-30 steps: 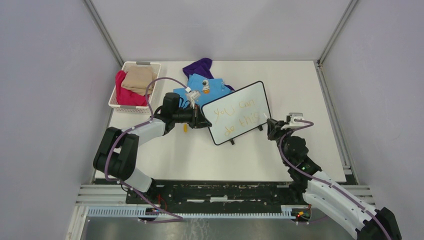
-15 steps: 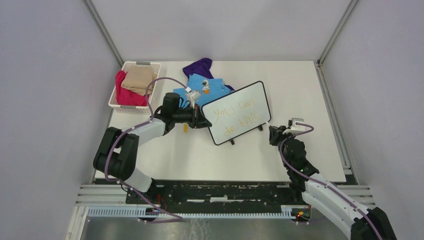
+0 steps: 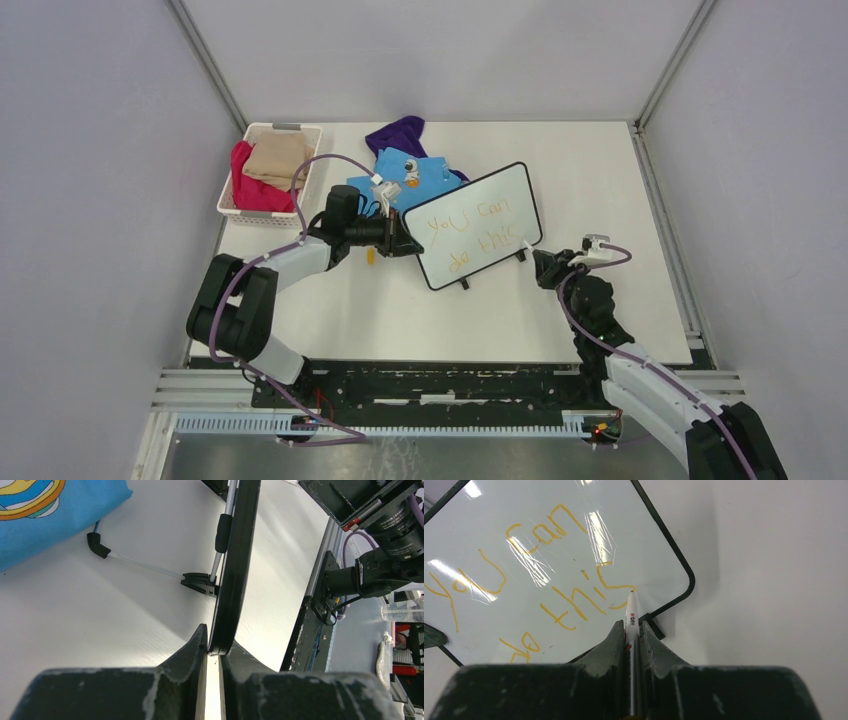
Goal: Write a sentence on the whiteboard
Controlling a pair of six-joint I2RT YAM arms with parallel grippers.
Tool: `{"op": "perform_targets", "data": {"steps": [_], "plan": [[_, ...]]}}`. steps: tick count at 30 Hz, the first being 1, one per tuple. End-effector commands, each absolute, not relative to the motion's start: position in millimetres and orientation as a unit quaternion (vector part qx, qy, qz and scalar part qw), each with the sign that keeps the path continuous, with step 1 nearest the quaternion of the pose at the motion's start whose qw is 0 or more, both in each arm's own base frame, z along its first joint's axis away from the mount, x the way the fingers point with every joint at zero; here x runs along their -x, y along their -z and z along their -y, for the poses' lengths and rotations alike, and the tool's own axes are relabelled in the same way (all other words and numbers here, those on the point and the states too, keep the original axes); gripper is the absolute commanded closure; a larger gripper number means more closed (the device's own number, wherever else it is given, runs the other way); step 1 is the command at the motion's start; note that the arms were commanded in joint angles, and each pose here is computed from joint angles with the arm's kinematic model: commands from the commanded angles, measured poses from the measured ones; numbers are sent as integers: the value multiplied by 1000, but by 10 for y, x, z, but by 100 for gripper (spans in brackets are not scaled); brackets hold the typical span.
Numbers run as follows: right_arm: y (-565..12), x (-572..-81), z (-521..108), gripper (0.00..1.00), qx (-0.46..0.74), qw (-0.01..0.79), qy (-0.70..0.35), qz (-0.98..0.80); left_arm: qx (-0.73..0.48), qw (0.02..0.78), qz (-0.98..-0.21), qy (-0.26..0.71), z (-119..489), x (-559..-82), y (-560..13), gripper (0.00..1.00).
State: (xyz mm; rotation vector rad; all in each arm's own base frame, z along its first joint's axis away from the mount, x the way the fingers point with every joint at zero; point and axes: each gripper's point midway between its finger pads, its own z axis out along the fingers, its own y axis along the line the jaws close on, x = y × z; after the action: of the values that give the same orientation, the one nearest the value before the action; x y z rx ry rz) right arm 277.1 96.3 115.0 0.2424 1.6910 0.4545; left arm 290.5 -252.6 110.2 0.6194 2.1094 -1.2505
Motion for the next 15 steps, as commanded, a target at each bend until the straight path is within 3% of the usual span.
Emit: {"op": "perform_targets", "data": {"steps": [1,15], "plan": [[-1365,-2840,-1015,100,-112,653,-225,-714,-210,263,-836,433,2419,-2867,-748,98],[-1303,-2891,-889,100,-134,650,-205,-719,-211,262,-837,431,2417,-2869,-741,98]]}}
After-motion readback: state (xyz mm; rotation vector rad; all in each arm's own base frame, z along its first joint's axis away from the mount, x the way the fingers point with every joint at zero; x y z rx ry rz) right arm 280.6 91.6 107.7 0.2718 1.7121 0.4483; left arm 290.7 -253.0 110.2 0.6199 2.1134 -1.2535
